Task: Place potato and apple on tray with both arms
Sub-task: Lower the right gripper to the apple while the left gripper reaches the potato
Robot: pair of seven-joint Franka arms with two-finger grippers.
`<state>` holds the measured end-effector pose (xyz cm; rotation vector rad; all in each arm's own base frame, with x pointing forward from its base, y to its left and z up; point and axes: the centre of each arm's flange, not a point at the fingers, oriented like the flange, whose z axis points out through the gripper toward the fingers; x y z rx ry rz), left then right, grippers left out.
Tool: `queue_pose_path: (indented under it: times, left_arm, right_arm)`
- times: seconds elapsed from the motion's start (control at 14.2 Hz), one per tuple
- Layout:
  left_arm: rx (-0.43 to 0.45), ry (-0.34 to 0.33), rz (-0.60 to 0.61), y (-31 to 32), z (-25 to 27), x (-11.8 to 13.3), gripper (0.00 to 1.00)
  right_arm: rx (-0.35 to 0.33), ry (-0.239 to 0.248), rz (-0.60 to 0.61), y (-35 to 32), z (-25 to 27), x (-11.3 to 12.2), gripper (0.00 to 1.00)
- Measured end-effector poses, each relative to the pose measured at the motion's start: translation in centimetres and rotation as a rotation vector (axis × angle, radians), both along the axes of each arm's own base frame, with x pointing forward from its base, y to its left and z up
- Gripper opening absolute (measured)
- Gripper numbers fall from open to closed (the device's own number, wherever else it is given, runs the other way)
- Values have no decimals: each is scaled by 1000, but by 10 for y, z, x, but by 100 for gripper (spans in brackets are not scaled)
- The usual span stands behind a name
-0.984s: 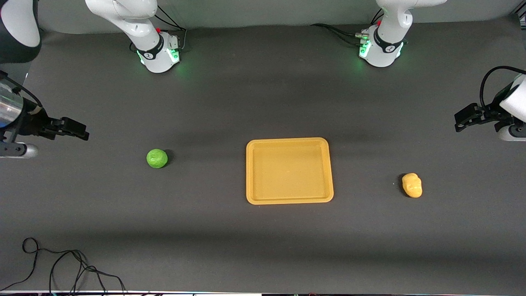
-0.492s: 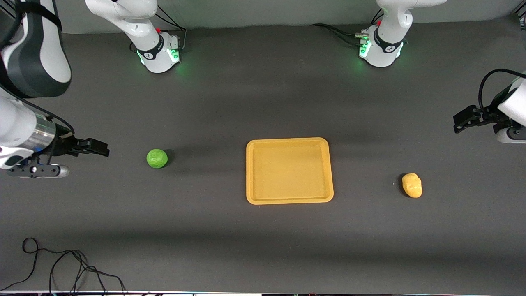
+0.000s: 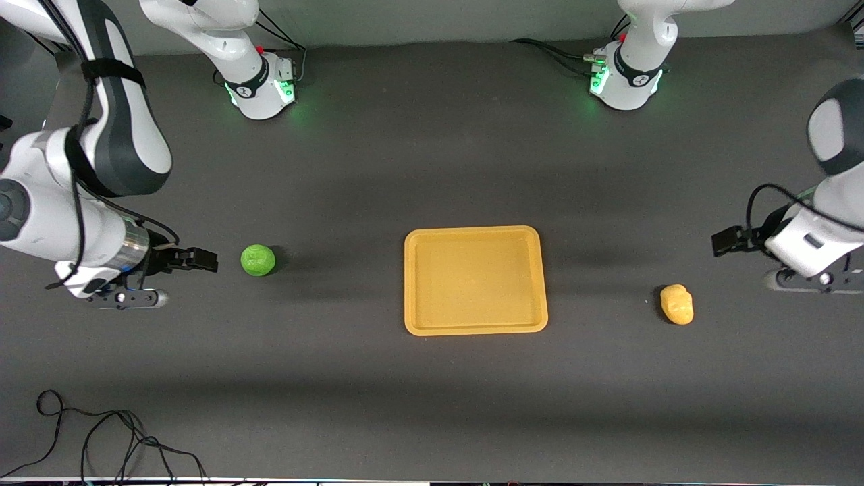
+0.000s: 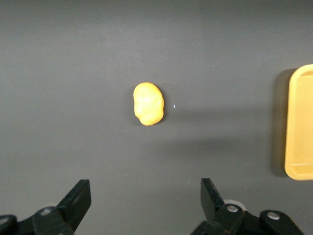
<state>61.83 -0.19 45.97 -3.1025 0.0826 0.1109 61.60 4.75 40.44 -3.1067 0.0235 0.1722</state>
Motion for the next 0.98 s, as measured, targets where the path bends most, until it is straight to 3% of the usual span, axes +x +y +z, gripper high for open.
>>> queue_pose_path:
  times: [0.28, 0.49, 0.7, 0.98]
  left_arm:
    - [-8, -14, -5, 0, -83, 14, 100]
    - [-13, -18, -5, 1, -146, 17, 100]
    - [-19, -30, -4, 3, -203, 22, 100]
    - [-22, -50, 24, 22, -266, 19, 100]
  right_arm:
    - [13, 21, 58, 50, -67, 5, 100]
    - [8, 73, 56, 48, -100, -2, 100]
    - [-9, 117, 34, 31, -122, -24, 100]
    - [-15, 109, 24, 22, -159, -59, 96]
